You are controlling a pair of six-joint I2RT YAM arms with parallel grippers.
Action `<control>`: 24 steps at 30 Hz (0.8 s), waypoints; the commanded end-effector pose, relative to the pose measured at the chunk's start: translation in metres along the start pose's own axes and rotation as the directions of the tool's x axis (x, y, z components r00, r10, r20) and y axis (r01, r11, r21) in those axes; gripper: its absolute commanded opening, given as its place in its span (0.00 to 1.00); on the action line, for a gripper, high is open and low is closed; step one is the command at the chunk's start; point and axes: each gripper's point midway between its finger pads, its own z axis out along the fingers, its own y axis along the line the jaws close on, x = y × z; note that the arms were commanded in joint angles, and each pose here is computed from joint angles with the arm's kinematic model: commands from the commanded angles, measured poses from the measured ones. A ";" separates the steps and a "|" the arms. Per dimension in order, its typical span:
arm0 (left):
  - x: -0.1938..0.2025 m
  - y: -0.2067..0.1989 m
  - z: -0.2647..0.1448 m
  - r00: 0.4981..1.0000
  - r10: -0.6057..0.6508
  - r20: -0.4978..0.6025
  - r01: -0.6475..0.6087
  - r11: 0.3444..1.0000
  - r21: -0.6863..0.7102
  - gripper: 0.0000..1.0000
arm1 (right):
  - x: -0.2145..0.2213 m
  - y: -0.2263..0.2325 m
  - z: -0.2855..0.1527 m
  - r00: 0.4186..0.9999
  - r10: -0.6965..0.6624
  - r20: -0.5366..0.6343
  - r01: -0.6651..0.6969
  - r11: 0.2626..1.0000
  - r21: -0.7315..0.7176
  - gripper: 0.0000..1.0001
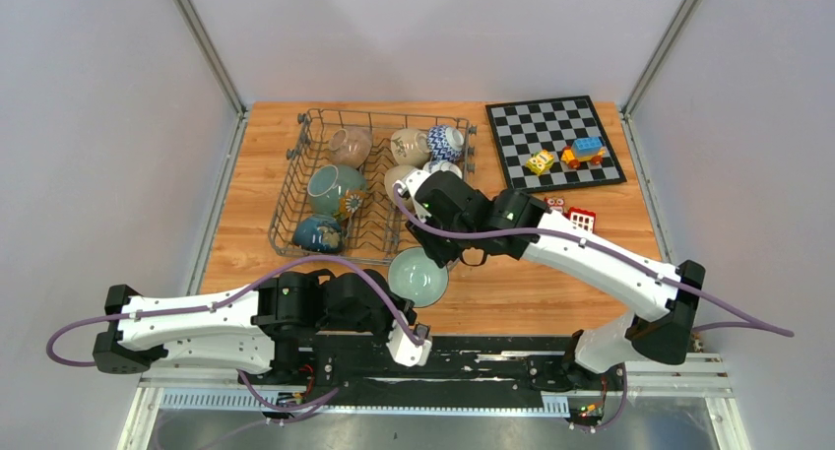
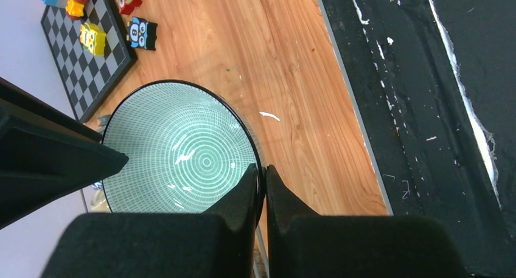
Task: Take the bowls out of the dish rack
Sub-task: Place the bowl at the center of the board.
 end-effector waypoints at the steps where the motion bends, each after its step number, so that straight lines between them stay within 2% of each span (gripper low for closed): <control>1: -0.013 0.010 -0.006 0.998 0.003 0.057 0.000 0.999 -0.046 0.00 | 0.009 0.006 0.009 0.999 -0.016 -0.040 0.016 1.000 -0.009 0.41; 7: -0.011 0.010 -0.007 0.998 0.001 0.055 0.002 0.999 -0.054 0.00 | 0.012 0.010 0.015 0.998 -0.022 -0.061 0.021 0.999 -0.025 0.37; 13: -0.008 0.009 -0.008 0.999 -0.007 0.050 0.010 0.998 -0.060 0.00 | 0.012 0.013 0.016 0.998 -0.026 -0.065 0.024 0.999 -0.036 0.28; 15: -0.007 0.009 -0.007 0.999 -0.017 0.046 0.019 0.998 -0.064 0.00 | 0.012 0.014 0.016 0.998 -0.024 -0.065 0.021 0.999 -0.043 0.21; 18: -0.009 0.012 -0.006 0.998 -0.032 0.053 0.036 0.996 -0.078 0.00 | 0.008 0.018 0.016 0.998 -0.019 -0.060 0.015 0.998 -0.056 0.05; 24: -0.010 0.023 -0.007 0.993 -0.095 0.066 0.104 0.984 -0.144 0.01 | 0.005 0.019 0.011 0.999 -0.004 -0.043 0.002 0.999 -0.048 0.04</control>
